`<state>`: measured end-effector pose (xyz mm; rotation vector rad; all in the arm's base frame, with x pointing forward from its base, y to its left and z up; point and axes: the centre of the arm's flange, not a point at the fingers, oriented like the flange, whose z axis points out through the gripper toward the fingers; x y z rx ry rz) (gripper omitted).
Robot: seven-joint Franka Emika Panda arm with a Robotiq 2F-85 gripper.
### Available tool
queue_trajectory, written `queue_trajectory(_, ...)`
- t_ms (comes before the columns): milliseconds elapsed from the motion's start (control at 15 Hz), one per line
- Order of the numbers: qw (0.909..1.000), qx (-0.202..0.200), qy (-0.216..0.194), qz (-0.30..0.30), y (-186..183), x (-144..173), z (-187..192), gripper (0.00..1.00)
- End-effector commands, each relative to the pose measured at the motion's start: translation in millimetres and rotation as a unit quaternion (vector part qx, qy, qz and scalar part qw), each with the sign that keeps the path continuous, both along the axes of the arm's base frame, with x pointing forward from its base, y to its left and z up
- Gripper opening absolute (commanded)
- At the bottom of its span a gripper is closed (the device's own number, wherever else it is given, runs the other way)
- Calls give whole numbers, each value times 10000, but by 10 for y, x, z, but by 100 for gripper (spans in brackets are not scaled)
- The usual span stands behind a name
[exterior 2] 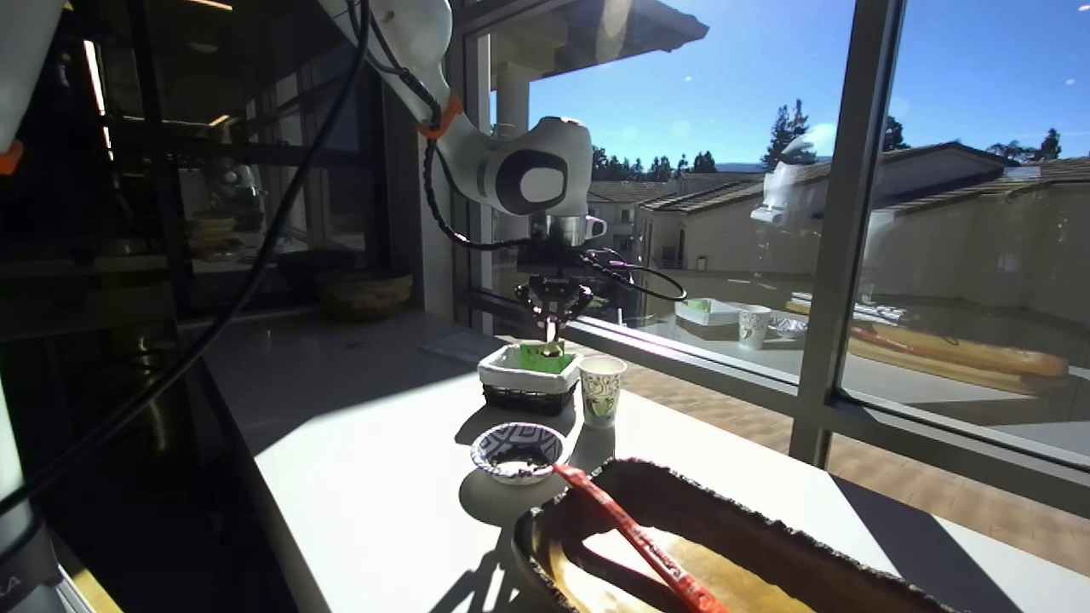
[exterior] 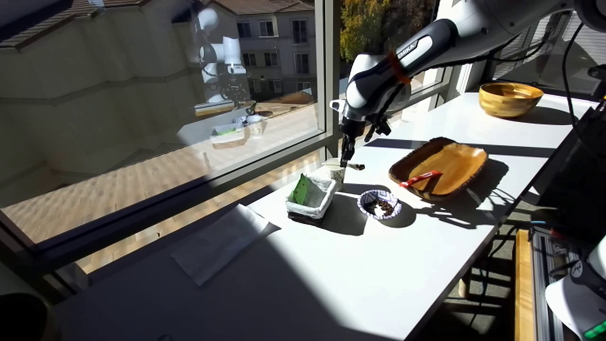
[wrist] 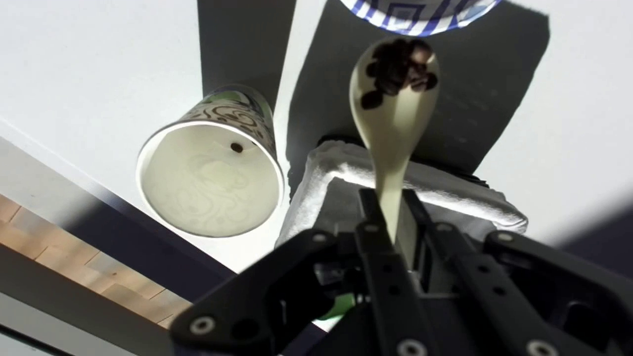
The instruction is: Take a scoop of the coffee grounds in the bowl using the spoon, empty them into the cup and place the spoon back
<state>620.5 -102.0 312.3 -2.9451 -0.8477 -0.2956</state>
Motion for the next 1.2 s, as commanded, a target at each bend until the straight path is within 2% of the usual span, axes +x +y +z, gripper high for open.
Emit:
queue_trajectory(0,9997,100,157,135,-252,229,54,3)
queue_trajectory(267,9994,179,239,165,-460,412,-36,3)
queue_trajectory(533,9993,193,314,114,-468,638,-183,3)
queue_trajectory(600,9996,167,199,87,-449,410,-103,3)
queue_trajectory(667,9996,172,200,96,-442,443,-134,14)
queue_trajectory(1067,9997,175,176,89,-452,441,-103,14)
queue_trajectory(1133,9997,175,176,87,-453,441,-103,3)
